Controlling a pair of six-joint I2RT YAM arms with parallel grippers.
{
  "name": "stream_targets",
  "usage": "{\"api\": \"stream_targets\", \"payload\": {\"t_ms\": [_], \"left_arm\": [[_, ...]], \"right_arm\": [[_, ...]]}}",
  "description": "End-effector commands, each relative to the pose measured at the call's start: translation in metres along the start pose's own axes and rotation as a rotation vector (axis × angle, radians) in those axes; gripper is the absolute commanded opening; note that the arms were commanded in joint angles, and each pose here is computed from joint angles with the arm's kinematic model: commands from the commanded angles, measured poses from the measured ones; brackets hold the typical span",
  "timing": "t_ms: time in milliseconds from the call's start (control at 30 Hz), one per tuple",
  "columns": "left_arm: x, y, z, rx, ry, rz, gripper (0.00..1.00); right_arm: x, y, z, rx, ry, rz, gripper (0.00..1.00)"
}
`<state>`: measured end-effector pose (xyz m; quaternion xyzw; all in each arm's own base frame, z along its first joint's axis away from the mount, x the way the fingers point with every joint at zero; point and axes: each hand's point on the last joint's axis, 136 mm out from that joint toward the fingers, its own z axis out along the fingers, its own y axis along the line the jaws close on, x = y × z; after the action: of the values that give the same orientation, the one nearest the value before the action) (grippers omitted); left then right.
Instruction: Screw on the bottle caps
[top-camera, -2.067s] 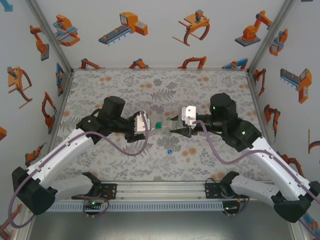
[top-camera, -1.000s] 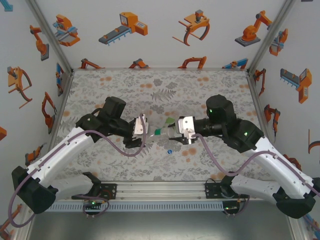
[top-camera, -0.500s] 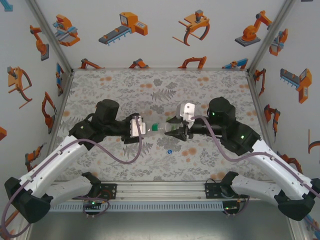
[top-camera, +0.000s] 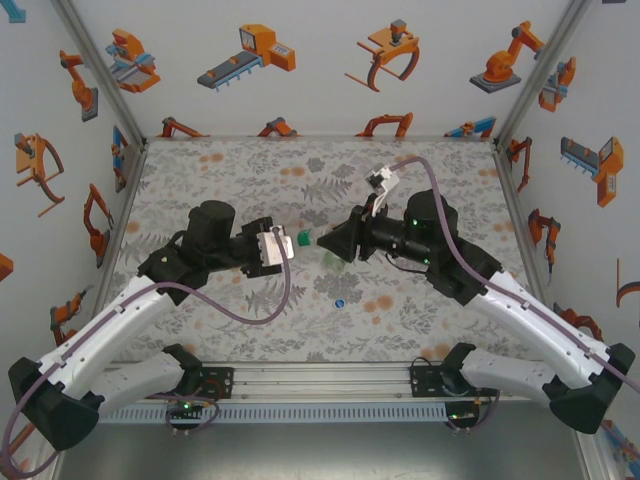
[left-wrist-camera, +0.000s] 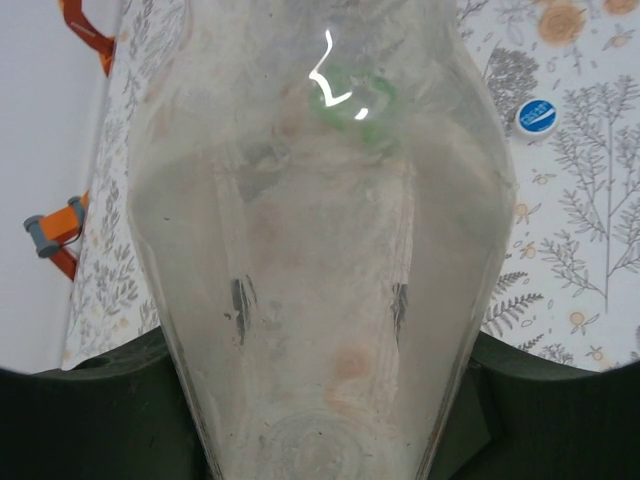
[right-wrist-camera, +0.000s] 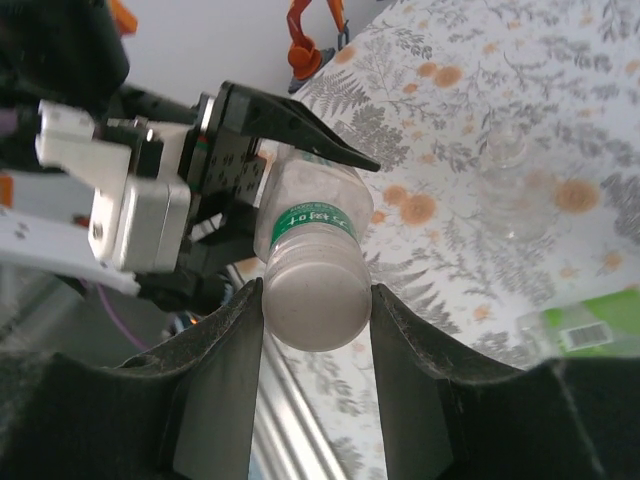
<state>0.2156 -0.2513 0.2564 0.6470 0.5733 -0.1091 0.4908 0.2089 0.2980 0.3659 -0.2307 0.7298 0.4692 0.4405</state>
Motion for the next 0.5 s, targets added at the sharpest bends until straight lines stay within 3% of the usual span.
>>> {"api": "stream_targets", "payload": {"t_ms": [0,167,300,467], "left_arm": [[-0.023,0.023,-0.001,-0.101,-0.083,0.000,0.00],[-0.021,0.024,0.000,-0.114,-0.076,-0.004,0.00],[-0.025,0.020,0.000,-0.090,-0.094,-0.002,0.00],[-0.026,0.018,-0.001,-0.079,-0.101,0.000,0.00]], "right_arm": [[-0.001,0.006,0.012,-0.035,0.012,0.273,0.11],[0.008,-0.014,0.021,0.013,0.052,0.462,0.17],[0.006,-0.012,0.021,0.002,0.051,0.446,0.37],[-0.002,-0.007,0.016,-0.009,0.037,0.404,0.49]]}}
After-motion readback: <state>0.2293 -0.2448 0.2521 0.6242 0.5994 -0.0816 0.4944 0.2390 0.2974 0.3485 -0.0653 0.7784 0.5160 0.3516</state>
